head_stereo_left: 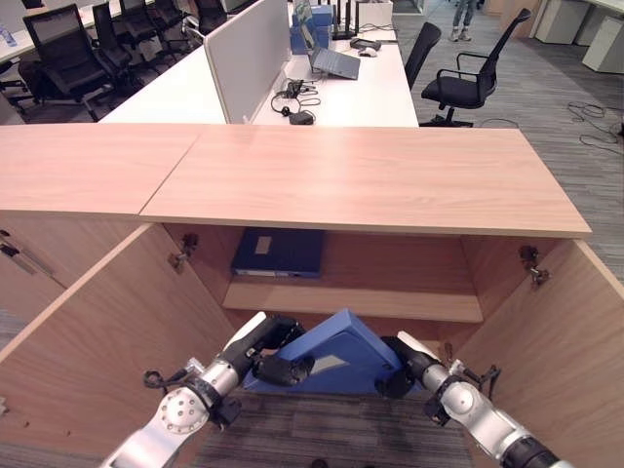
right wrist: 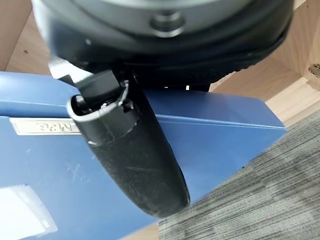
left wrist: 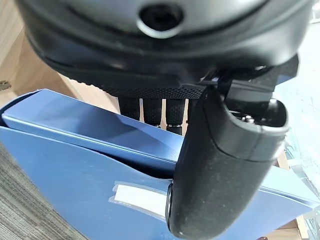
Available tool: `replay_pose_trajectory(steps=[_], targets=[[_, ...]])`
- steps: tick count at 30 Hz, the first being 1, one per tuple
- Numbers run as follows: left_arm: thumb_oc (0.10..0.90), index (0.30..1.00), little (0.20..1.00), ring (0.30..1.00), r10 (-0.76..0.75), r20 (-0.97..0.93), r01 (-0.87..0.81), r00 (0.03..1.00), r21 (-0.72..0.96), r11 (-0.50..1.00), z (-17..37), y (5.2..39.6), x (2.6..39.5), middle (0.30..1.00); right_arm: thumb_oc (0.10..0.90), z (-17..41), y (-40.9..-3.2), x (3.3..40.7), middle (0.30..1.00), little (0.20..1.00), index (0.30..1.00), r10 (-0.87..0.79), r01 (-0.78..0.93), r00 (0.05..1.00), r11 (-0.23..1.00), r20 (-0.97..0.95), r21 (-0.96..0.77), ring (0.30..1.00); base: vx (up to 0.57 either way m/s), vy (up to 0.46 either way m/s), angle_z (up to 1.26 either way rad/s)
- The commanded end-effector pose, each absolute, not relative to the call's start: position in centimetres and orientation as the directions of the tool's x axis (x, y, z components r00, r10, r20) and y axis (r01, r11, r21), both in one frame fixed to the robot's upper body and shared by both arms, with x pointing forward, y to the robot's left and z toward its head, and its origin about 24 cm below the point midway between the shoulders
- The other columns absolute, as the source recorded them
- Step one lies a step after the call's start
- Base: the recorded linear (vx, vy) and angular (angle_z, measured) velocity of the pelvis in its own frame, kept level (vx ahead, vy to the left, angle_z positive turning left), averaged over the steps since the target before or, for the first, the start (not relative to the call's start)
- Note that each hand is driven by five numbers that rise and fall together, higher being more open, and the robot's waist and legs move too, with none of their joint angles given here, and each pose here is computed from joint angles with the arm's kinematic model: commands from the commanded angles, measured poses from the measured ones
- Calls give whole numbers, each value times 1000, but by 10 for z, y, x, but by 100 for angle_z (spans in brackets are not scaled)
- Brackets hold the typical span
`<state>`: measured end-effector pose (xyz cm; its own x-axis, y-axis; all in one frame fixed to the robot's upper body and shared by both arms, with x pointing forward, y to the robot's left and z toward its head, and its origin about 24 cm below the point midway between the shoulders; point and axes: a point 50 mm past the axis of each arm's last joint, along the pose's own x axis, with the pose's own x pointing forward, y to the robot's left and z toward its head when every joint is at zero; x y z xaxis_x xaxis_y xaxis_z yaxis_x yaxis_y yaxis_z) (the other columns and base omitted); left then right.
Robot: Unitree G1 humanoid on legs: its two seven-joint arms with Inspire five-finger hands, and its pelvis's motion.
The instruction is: Put the empty folder in the office cabinet
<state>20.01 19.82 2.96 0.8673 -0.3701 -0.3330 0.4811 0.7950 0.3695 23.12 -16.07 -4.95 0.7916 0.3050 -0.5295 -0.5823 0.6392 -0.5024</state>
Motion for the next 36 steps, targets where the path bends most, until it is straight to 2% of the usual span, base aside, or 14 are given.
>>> replay_pose_trajectory(steps=[1, 15, 16, 18, 19, 20, 21, 22, 23, 24, 28, 30, 34, 36], targets=[[400, 300, 300, 300, -653, 151, 628, 743, 183, 757, 104, 127, 217, 300, 400, -12, -100, 252, 300, 300, 300, 529, -616, 786, 623, -321, -482, 300, 0, 0, 0], [400, 300, 300, 300, -621, 37, 609, 783, 158, 778, 79, 141, 216, 300, 400, -14, -117, 247, 300, 300, 300, 502, -600, 800, 669, -329, -439, 300, 0, 0, 0], [800, 900, 900, 900, -610, 7, 602, 792, 149, 784, 72, 145, 214, 900, 400, -14, -121, 246, 300, 300, 300, 494, -598, 802, 667, -337, -445, 300, 0, 0, 0], [800, 900, 900, 900, -596, -88, 602, 798, 69, 796, 51, 150, 211, 900, 400, -17, -129, 246, 300, 300, 300, 477, -596, 803, 657, -358, -461, 300, 0, 0, 0], [800, 900, 900, 900, -529, -178, 525, 829, -77, 848, 27, 159, 207, 900, 400, -22, -138, 247, 300, 300, 300, 448, -607, 795, 591, -409, -531, 300, 0, 0, 0], [800, 900, 900, 900, -529, -177, 524, 830, -79, 848, 26, 159, 207, 900, 400, -22, -138, 247, 300, 300, 300, 449, -607, 794, 590, -410, -532, 300, 0, 0, 0], [800, 900, 900, 900, -445, -226, 415, 866, -170, 894, 11, 169, 202, 900, 400, -29, -147, 246, 300, 300, 300, 413, -623, 782, 494, -467, -607, 300, 0, 0, 0], [800, 900, 900, 900, -444, -225, 414, 867, -171, 894, 11, 169, 202, 900, 400, -30, -147, 246, 300, 300, 300, 414, -623, 782, 492, -467, -608, 300, 0, 0, 0], [800, 900, 900, 900, -343, -274, 287, 899, -223, 931, -3, 181, 197, 900, 400, -42, -160, 241, 300, 300, 300, 362, -646, 764, 437, -535, -626, 300, 0, 0, 0], [800, 900, 900, 900, -343, -274, 287, 899, -223, 931, -3, 181, 197, 900, 400, -42, -160, 241, 300, 300, 300, 362, -646, 764, 437, -535, -626, 300, 0, 0, 0], [800, 900, 900, 900, -140, -350, 54, 926, -245, 968, -25, 206, 191, 900, 400, -60, -190, 233, 300, 300, 300, 244, -687, 726, 310, -643, -657, 300, -1, 0, 2], [800, 900, 900, 900, -111, -357, 20, 928, -249, 968, -27, 209, 190, 900, 400, -66, -197, 229, 300, 300, 300, 206, -699, 712, 301, -671, -648, 300, -3, 4, 10], [800, 900, 900, 900, -11, -391, -96, 920, -253, 963, -36, 217, 182, 900, 400, -85, -221, 219, 300, 300, 300, 61, -685, 677, 415, -733, -598, 300, -4, 2, 6], [800, 900, 900, 900, 9, -430, -143, 903, -281, 949, -45, 216, 176, 900, 400, -85, -223, 222, 300, 300, 300, 41, -680, 680, 407, -732, -609, 300, 0, 0, 0]])
